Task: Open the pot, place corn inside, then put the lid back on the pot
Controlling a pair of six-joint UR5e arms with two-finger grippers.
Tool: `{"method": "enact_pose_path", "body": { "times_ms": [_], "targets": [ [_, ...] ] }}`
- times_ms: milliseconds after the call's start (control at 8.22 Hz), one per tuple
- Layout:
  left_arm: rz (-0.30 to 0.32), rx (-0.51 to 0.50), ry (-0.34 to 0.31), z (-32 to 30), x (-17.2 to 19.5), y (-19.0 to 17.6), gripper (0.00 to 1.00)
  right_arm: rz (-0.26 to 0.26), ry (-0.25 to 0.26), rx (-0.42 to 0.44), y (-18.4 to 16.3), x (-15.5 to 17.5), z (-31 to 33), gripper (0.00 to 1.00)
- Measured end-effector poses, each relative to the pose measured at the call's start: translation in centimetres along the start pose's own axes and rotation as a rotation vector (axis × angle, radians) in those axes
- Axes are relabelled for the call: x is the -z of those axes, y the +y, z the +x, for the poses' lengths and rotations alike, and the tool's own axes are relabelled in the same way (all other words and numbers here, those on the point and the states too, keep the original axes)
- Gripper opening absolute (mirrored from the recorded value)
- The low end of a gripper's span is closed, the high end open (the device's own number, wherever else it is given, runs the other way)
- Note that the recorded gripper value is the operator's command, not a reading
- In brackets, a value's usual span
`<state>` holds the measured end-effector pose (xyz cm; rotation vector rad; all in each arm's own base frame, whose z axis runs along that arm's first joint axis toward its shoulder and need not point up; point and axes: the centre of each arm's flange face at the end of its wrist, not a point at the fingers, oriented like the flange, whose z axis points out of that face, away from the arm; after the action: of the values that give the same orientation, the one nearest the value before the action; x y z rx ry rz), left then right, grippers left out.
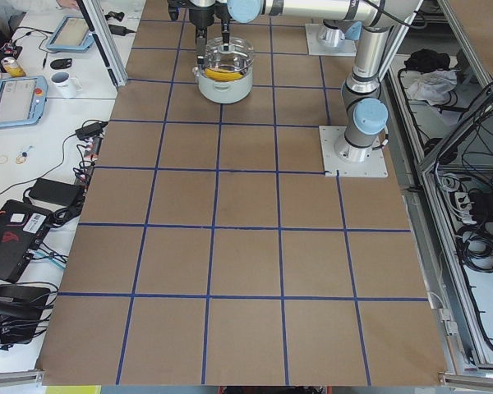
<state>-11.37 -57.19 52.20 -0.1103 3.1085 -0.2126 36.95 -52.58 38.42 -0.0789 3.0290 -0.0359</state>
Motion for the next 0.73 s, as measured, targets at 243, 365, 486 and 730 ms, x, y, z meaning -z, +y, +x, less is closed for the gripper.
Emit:
{"method": "enact_pose_path", "body": {
  "times_ms": [243,365,486,730],
  "targets": [
    [-0.004,0.0,-0.001,-0.01,-0.12,0.08,1.0,0.016,-0.028,-0.032,-0.33,-0.18,-0.61,0.0],
    [-0.005,0.0,-0.001,-0.01,-0.18,0.09,1.0,0.025,-0.015,-0.038,-0.46,-0.16,-0.5,0.0],
    [-0.008,0.0,-0.001,-0.01,-0.29,0.1,1.0,0.031,-0.003,-0.042,-0.57,-0.24,-0.39,0.0],
    [-0.009,0.0,-0.001,0.0,-0.39,0.12,1.0,0.031,0.006,-0.07,-0.74,-0.54,-0.29,0.0]
  ]
}}
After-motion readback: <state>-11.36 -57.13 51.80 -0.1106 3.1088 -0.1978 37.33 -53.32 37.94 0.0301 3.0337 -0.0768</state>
